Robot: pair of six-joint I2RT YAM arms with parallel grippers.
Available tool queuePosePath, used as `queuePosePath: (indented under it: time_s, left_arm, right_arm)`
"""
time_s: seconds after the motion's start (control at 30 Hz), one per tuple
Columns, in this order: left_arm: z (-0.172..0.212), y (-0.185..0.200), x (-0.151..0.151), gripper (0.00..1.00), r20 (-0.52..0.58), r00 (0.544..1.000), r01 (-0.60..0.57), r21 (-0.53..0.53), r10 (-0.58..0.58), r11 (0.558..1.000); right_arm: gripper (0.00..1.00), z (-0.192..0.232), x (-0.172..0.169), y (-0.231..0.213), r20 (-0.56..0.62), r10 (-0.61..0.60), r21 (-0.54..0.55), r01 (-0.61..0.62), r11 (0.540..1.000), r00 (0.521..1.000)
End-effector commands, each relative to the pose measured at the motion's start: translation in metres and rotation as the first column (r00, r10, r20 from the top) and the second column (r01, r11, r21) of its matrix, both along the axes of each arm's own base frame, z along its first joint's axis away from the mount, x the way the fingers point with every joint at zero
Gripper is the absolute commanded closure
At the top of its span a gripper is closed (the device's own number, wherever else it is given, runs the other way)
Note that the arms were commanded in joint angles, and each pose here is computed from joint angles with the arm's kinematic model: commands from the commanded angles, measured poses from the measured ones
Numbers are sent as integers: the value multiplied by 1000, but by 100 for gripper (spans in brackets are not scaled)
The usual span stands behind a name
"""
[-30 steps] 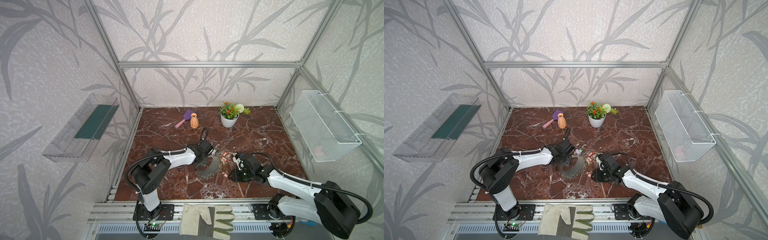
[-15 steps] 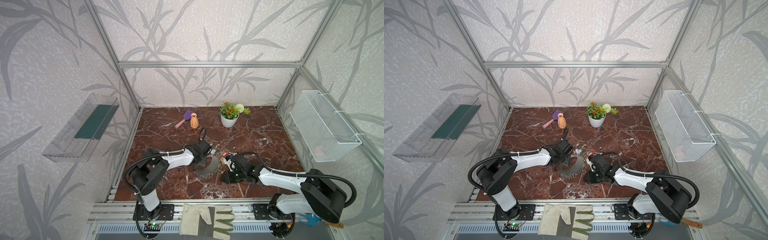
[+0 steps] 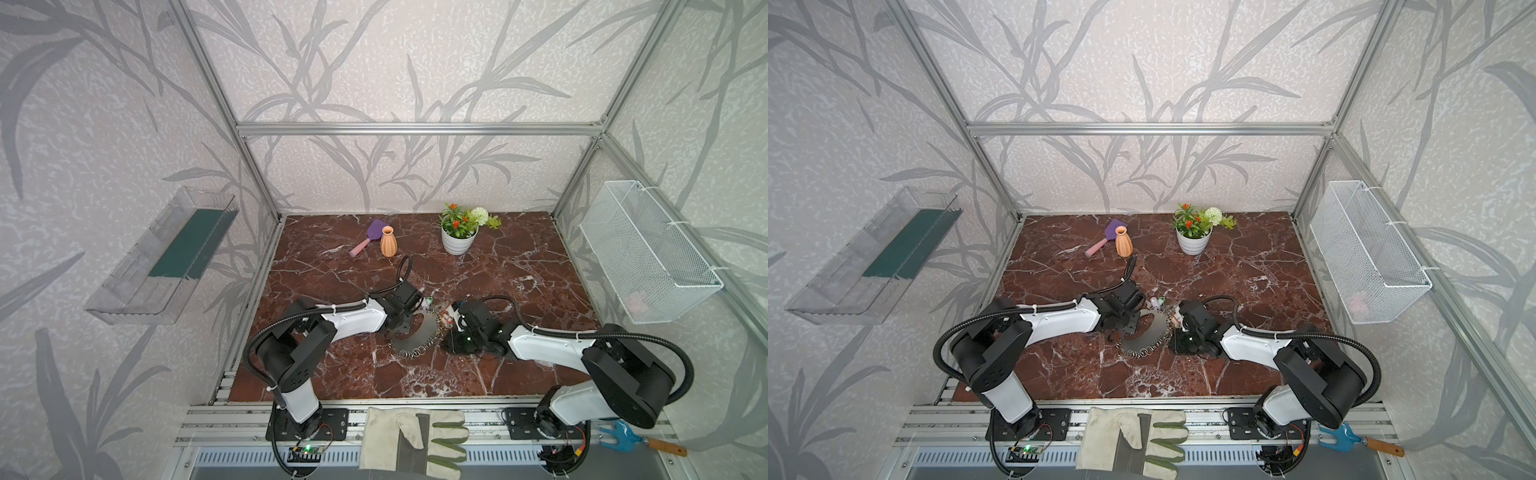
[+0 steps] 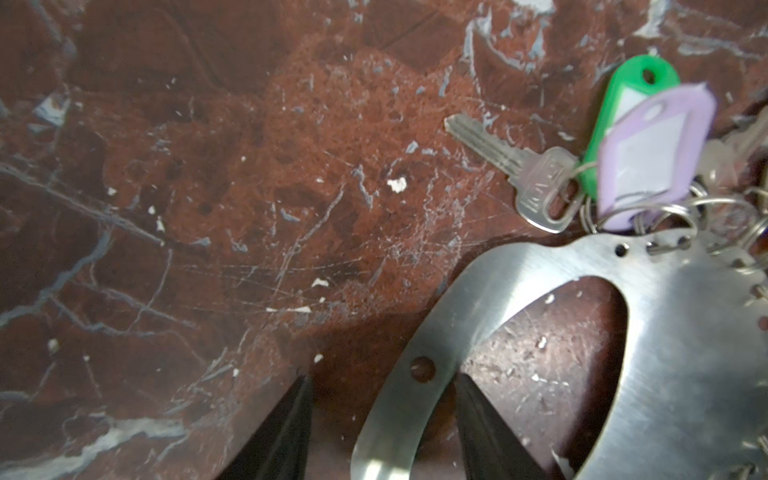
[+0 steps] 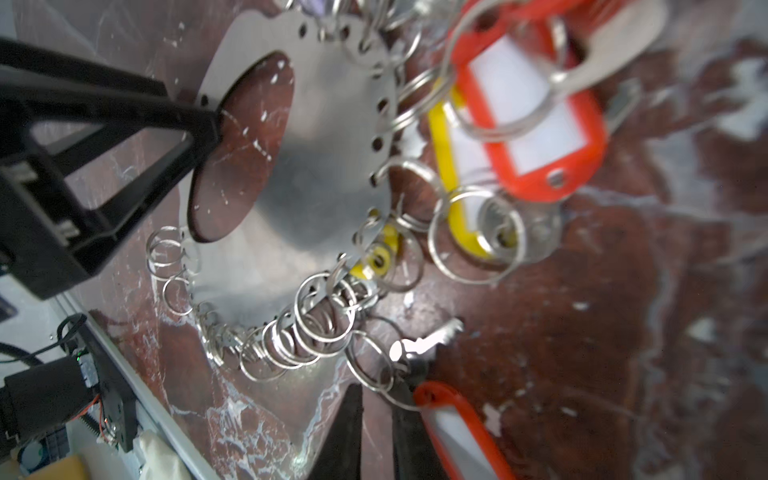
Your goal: Put the keys on the keyring
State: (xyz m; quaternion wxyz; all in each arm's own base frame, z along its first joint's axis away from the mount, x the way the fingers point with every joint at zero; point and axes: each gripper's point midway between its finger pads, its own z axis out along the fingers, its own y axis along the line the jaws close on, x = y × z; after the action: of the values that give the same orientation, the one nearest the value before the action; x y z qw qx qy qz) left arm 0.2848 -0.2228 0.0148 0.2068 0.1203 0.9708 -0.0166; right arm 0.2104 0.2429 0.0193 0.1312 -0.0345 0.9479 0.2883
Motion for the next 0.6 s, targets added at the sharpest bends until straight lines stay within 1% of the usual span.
queuePosePath:
  time_s: [0.0,0.17,0.33,0.57]
  left_arm:
    - [-33,36,-34,47,-140,990,39,186,-12,982]
    - [-37,37,-33,50,-136,990,63,221,-33,973]
    - [-43,37,-34,53,-137,989,99,279,-63,955]
    - [-45,32,-37,53,-145,986,118,265,-81,957]
  right_arm:
    - [83,-6,8,-14,10,-58,-49,58,997,998]
    - [84,-13,17,-15,15,-91,-44,91,995,996]
    - [85,-9,33,-19,49,-137,-24,138,990,989]
    - [85,-16,47,-22,64,-190,-15,191,981,980]
